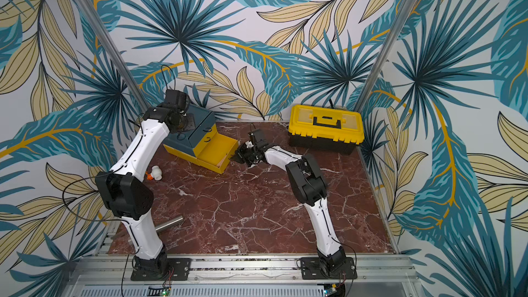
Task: Place the fruit knives into the drawer by color
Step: Close the drawer of the storage box.
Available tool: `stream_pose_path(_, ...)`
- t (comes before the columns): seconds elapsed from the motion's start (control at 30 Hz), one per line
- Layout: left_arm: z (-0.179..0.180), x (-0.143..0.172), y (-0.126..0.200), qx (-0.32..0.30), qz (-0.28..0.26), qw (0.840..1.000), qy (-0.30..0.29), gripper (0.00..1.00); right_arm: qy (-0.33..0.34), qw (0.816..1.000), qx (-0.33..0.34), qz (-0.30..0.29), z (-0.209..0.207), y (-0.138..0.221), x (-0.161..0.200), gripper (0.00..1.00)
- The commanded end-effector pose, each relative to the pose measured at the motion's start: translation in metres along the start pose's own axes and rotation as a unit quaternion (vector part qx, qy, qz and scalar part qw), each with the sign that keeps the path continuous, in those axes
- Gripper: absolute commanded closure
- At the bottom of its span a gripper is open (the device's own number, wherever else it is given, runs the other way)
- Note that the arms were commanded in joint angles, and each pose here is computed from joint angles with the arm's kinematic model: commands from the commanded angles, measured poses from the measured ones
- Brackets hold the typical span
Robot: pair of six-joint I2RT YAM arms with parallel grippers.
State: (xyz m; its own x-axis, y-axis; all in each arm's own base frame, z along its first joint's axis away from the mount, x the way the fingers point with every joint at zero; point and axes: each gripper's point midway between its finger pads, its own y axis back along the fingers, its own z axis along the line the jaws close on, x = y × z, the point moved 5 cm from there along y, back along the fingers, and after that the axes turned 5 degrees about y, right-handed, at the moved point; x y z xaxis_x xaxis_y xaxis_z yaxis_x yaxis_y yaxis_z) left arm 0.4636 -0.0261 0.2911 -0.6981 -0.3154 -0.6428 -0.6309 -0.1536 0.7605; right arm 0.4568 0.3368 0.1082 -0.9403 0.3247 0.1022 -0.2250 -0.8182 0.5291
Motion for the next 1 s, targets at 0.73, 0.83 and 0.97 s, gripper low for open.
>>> stream_pose_path(0.73, 0.037, 0.049, -0.055, -0.025, 0.132, 0.991, 0.015, 1.00, 0.000, 0.998, -0.058, 0.024, 0.036, -0.068, -0.012, 1.00)
stream_pose_path(0.83, 0.038, 0.054, -0.057, -0.026, 0.138, 0.990, 0.015, 1.00, 0.005, 0.997, -0.068, 0.029, 0.042, -0.082, -0.009, 1.00)
stream_pose_path(0.97, 0.038, 0.059, -0.058, -0.022, 0.144, 0.989, 0.017, 1.00, 0.012, 0.996, -0.085, 0.035, 0.052, -0.101, -0.006, 1.00)
